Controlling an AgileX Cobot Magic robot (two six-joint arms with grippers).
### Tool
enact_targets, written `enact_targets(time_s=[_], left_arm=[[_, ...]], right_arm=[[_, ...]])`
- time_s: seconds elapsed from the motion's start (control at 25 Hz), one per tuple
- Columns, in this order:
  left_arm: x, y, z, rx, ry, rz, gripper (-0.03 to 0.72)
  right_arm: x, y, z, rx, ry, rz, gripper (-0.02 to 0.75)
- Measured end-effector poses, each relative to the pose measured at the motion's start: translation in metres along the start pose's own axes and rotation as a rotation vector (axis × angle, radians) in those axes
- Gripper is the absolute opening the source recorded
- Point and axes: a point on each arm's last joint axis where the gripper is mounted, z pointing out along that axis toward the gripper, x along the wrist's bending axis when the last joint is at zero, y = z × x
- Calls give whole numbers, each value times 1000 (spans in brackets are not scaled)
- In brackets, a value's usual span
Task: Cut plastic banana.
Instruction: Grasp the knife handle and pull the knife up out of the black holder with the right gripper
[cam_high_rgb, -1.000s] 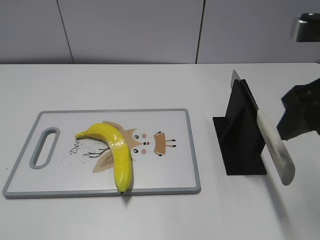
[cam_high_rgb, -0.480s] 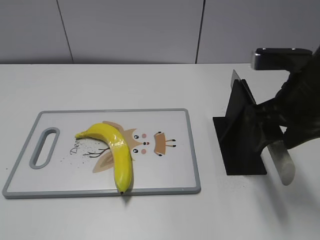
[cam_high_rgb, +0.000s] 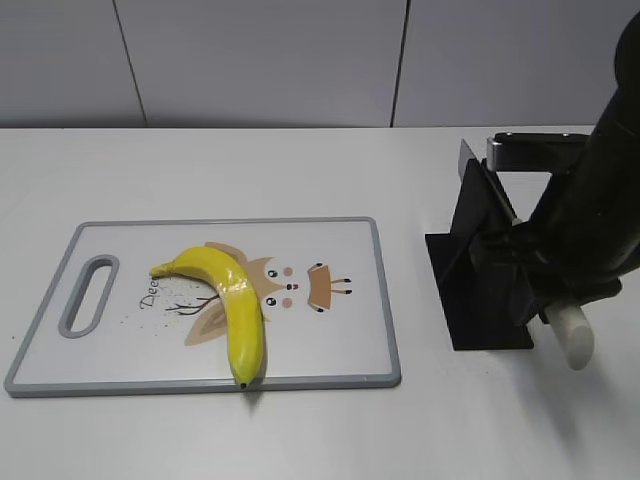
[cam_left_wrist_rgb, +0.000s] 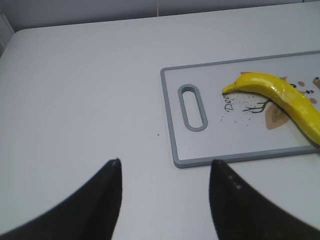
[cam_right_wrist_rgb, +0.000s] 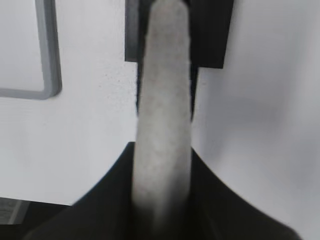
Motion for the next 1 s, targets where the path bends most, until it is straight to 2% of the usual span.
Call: enact_targets(time_s=[0.4,1.0], left_arm=[[0,0,0,0,0,0,543],[0,0,0,0,0,-1,543]], right_arm=[[1,-1,-6,-16,14,13,192],[1,-27,-78,-255,118,-18,192]])
